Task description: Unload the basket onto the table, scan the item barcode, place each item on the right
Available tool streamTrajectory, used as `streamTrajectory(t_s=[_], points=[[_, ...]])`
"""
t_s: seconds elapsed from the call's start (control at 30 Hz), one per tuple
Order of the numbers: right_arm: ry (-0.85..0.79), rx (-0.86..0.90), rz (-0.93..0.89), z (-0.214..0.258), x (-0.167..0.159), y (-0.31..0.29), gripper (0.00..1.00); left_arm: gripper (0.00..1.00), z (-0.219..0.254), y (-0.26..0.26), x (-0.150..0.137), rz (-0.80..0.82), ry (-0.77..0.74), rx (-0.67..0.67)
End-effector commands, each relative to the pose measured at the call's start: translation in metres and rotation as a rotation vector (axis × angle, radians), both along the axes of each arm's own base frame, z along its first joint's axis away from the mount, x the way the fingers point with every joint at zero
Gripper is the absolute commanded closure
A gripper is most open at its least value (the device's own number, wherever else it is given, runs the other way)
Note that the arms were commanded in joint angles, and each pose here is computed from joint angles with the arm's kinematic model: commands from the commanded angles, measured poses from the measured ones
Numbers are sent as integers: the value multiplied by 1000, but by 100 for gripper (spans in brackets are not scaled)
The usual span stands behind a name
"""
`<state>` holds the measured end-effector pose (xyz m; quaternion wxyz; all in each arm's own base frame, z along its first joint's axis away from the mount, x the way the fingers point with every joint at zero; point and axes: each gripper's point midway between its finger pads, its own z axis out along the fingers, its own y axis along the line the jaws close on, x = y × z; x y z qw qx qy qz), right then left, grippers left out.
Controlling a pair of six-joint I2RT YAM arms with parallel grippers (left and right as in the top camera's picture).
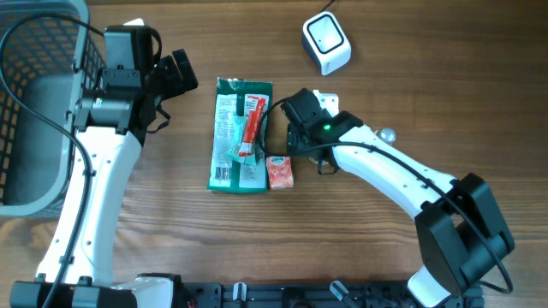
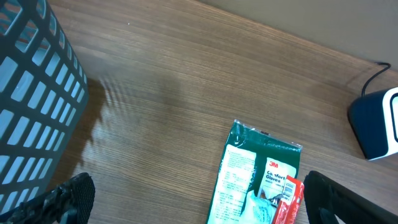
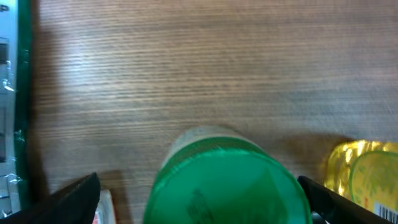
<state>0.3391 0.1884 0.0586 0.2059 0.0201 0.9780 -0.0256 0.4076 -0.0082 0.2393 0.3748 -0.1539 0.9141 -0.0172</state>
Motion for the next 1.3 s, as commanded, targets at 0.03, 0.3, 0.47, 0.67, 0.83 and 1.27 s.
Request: streamTrajectory(t_s=[0.03,0.3,0.47,0.67,0.83,1.27], points=[[18,-27,52,-8,-2,0,1,0,7,3,2,-7,-16,22],[67,50,82,-12,-10,14,1,0,7,3,2,-7,-16,22],[93,80,126,-13,-14,21,1,0,7,3,2,-7,-16,22],[110,98,156,-13,-17,26,1,0,7,3,2,-7,-16,22],[111,100,157,-13,-18,26,1,0,7,3,2,-7,-16,22],[107,92,182,-13,-17,27,0,0,7,3,2,-7,-16,22]])
